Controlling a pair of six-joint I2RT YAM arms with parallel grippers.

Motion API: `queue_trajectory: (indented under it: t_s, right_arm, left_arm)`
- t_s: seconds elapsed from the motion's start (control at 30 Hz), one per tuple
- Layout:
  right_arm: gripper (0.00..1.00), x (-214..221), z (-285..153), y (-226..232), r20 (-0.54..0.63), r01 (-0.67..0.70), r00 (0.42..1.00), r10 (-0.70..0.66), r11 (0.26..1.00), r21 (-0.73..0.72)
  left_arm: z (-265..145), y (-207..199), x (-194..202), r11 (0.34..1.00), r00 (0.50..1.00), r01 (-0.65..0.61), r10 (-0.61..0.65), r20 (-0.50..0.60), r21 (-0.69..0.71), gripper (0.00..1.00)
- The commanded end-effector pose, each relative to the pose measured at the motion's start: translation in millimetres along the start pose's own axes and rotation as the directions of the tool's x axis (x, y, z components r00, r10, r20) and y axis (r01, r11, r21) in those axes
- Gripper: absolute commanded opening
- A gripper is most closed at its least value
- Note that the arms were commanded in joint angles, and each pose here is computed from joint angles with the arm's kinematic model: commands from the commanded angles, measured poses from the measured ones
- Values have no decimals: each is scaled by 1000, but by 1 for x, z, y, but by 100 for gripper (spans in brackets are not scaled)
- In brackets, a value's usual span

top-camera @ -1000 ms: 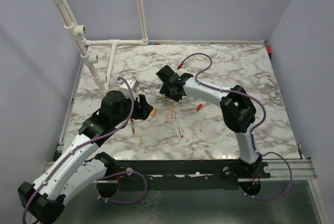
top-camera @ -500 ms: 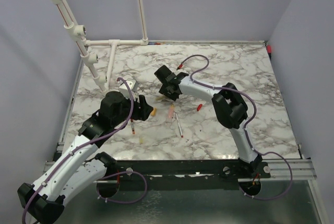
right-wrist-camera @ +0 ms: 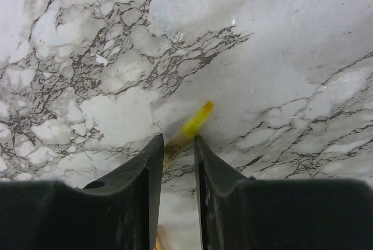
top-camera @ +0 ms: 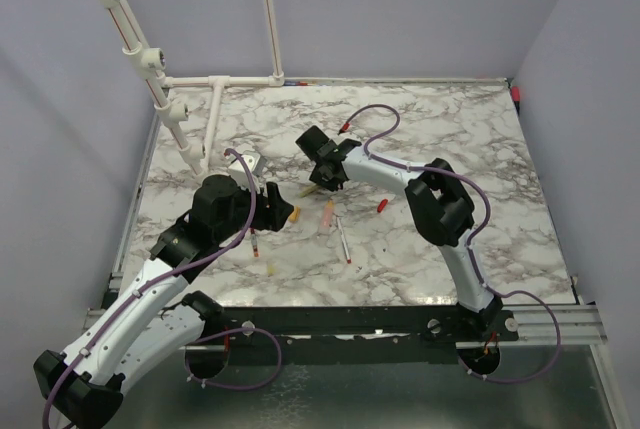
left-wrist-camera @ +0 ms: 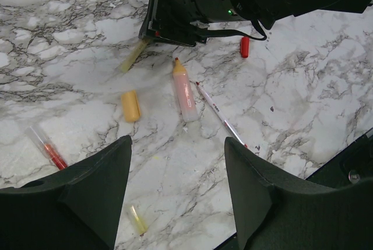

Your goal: Insert the pens into the pen caps

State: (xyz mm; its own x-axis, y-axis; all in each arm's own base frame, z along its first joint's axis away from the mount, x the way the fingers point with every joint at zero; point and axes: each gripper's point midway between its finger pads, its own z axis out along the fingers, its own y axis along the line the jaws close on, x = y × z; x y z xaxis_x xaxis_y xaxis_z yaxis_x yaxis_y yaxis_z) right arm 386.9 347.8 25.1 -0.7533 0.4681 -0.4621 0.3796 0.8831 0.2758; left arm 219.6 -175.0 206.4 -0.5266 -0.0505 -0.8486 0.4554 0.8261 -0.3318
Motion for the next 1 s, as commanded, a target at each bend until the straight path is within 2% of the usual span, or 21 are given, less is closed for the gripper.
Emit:
queue_trajectory:
  t_s: [0.0, 0.2, 0.33, 0.37, 0.4, 0.53, 0.63, 0.97]
  right_arm:
    - [28, 15, 22, -49, -21, 110, 994, -108, 983, 149]
    - [13, 14, 19, -54, -27, 227, 974, -226, 966, 126]
    - [10, 8, 18, -51, -25, 319, 948, -318, 942, 103]
    - [3, 8, 17, -51, -25, 335, 942, -334, 937, 101]
    - [1, 7, 17, -50, -25, 356, 935, -355, 930, 91]
    - [0, 4, 14, -44, -19, 405, 914, -404, 913, 58]
    - [0, -5, 2, -29, 31, 407, 913, -406, 914, -5]
    - [0, -43, -63, 22, 200, 391, 916, -348, 888, -241]
  left_arm:
    - [1, -4, 1, 1000, 1000, -15, 15, 2, 26, 66]
    - [3, -3, 3, 1000, 1000, -14, 14, -5, 23, 66]
    - [3, -3, 3, 1000, 1000, -14, 14, -7, 21, 66]
    - [4, -2, 4, 1000, 1000, -14, 14, -8, 19, 66]
    - [4, -3, 3, 1000, 1000, -13, 13, -7, 19, 66]
    - [5, -2, 4, 1000, 1000, -12, 12, -12, 16, 66]
    - [5, -2, 4, 1000, 1000, -13, 13, -13, 19, 66]
    - [6, -4, 5, 1000, 1000, -14, 15, -22, 27, 66]
